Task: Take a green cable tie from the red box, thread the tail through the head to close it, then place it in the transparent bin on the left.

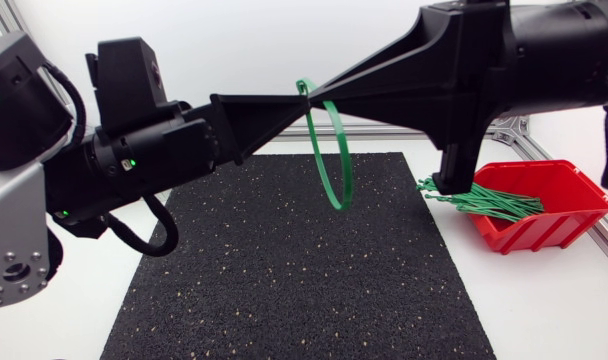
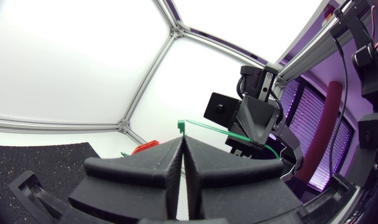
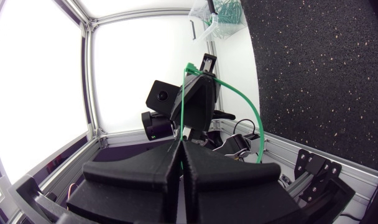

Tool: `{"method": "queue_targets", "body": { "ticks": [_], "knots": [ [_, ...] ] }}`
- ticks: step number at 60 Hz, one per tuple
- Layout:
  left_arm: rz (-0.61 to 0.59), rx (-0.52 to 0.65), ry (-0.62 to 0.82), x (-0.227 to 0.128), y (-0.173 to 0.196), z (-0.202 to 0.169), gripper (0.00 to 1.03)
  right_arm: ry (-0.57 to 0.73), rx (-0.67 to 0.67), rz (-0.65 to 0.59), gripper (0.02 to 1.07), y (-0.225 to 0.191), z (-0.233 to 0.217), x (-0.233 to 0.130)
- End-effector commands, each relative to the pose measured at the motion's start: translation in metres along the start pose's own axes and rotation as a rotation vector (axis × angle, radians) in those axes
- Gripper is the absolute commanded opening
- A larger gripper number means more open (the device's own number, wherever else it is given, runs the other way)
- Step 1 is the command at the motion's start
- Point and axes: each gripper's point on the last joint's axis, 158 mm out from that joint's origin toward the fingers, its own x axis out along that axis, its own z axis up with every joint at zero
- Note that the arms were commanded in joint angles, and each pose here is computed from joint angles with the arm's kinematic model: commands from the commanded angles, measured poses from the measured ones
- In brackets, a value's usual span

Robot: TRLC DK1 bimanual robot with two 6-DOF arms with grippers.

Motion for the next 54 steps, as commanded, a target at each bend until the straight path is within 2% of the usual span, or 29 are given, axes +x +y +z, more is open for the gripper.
{"method": "queue_targets", "body": {
  "ticks": [1, 54],
  "knots": [
    [-0.007, 0.008, -0.005, 0.003, 0.000, 0.000, 0.03, 0.005, 0.019, 0.006, 0.08, 0.000, -0.004, 0.000],
    [-0.002, 0.015, -0.020, 0.003, 0.000, 0.007, 0.03, 0.008, 0.038, -0.007, 0.08, -0.012, 0.000, 0.005]
  ]
}}
